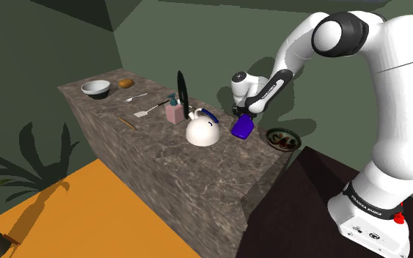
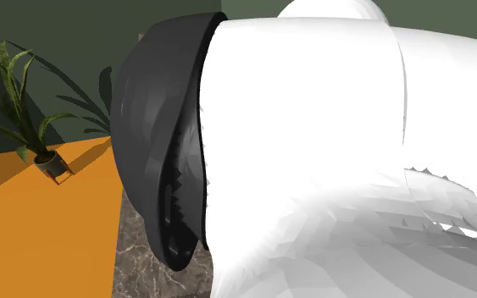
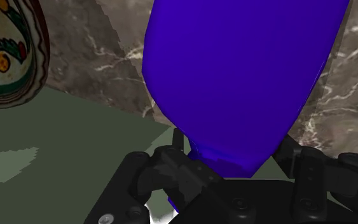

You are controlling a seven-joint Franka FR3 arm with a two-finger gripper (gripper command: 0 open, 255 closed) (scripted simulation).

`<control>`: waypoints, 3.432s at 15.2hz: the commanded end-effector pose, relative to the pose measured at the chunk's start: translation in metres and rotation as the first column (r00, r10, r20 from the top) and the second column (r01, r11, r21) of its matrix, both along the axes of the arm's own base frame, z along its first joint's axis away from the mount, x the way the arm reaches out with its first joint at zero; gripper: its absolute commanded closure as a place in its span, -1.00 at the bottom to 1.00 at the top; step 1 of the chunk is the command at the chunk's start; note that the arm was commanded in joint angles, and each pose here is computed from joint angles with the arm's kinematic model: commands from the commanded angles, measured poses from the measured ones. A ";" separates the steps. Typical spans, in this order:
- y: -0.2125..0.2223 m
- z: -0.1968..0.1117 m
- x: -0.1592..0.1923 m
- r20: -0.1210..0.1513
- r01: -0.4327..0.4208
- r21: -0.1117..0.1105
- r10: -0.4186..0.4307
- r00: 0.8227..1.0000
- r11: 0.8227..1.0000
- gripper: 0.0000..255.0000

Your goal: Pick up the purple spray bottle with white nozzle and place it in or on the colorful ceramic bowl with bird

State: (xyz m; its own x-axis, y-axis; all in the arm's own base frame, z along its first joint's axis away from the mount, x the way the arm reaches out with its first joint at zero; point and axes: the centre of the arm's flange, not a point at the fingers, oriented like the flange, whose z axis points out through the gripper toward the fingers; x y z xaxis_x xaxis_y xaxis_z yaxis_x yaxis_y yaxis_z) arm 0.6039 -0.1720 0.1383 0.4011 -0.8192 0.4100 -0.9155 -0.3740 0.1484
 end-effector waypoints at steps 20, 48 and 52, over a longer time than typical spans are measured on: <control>0.000 0.063 0.000 0.000 0.000 0.000 0.000 1.000 1.000 1.00; -0.023 0.118 -0.223 0.000 0.000 0.000 0.000 1.000 1.000 1.00; -0.023 0.102 -0.228 0.000 0.000 0.000 0.000 1.000 1.000 1.00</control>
